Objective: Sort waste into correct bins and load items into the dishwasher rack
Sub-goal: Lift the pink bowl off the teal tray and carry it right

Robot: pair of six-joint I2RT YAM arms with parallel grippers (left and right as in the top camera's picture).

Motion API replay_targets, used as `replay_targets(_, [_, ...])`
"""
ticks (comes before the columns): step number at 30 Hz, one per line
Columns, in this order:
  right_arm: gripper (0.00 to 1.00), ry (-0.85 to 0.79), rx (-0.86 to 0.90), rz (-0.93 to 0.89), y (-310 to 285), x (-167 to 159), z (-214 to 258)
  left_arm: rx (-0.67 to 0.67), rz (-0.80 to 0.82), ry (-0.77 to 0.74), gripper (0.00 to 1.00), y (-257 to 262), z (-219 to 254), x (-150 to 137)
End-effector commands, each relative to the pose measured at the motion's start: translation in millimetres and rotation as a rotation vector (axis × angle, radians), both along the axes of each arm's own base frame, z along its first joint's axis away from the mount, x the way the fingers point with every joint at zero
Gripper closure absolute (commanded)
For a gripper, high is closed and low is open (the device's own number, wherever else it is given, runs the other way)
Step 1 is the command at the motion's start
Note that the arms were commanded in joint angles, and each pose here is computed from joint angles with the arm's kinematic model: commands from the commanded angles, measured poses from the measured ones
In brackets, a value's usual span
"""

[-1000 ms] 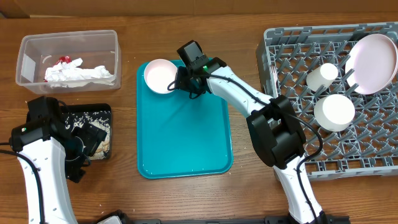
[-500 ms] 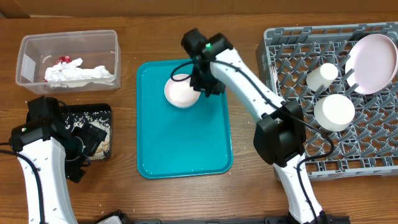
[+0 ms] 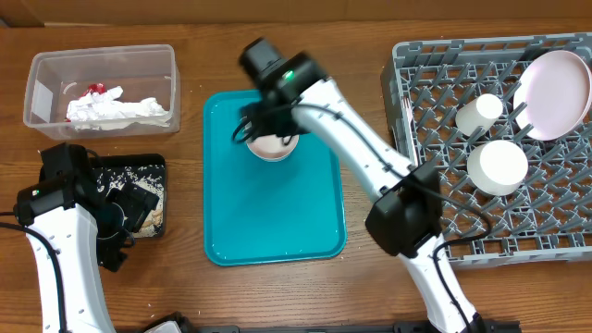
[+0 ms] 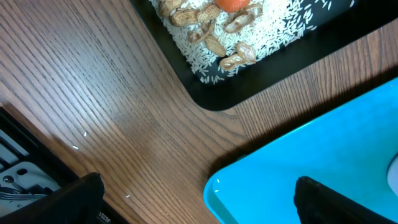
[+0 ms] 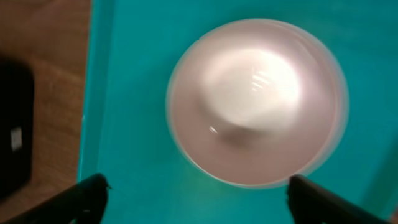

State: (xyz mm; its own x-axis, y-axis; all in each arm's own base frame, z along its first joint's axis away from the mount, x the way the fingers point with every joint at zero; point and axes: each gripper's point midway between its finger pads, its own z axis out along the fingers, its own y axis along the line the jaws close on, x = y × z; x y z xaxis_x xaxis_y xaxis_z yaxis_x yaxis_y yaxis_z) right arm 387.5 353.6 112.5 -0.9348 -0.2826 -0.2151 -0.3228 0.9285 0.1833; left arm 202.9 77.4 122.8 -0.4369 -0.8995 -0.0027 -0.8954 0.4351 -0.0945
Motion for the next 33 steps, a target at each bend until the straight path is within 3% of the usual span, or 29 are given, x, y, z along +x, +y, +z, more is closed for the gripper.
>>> replay_targets(1, [0.01, -0.037, -0.053, 0.083, 10, -9, -24, 0.001, -0.012, -0.001, 0.00, 0, 0, 0])
replay_targets(8, [0.02, -0.078, -0.082, 0.087, 13, -5, -63, 0.001, -0.012, -0.001, 0.00, 0, 0, 0])
replay_targets(11, [0.08, -0.085, -0.088, 0.084, 12, -4, -68, 0.001, -0.012, -0.001, 0.00, 0, 0, 0])
replay_targets(17, [0.43, -0.086, -0.087, 0.086, 13, -4, -69, 0.001, -0.012, -0.001, 0.00, 0, 0, 0])
replay_targets(20, [0.65, -0.078, -0.086, 0.072, 13, -6, -69, 0.001, -0.012, -0.001, 0.00, 0, 0, 0])
replay_targets(31, [0.96, 0.017, -0.039, -0.009, 16, -20, -59, 0.001, -0.012, -0.001, 0.00, 0, 0, 0])
replay_targets(33, [0.96, 0.031, -0.041, -0.036, 13, -22, -51, 0.001, -0.012, -0.001, 0.00, 0, 0, 0])
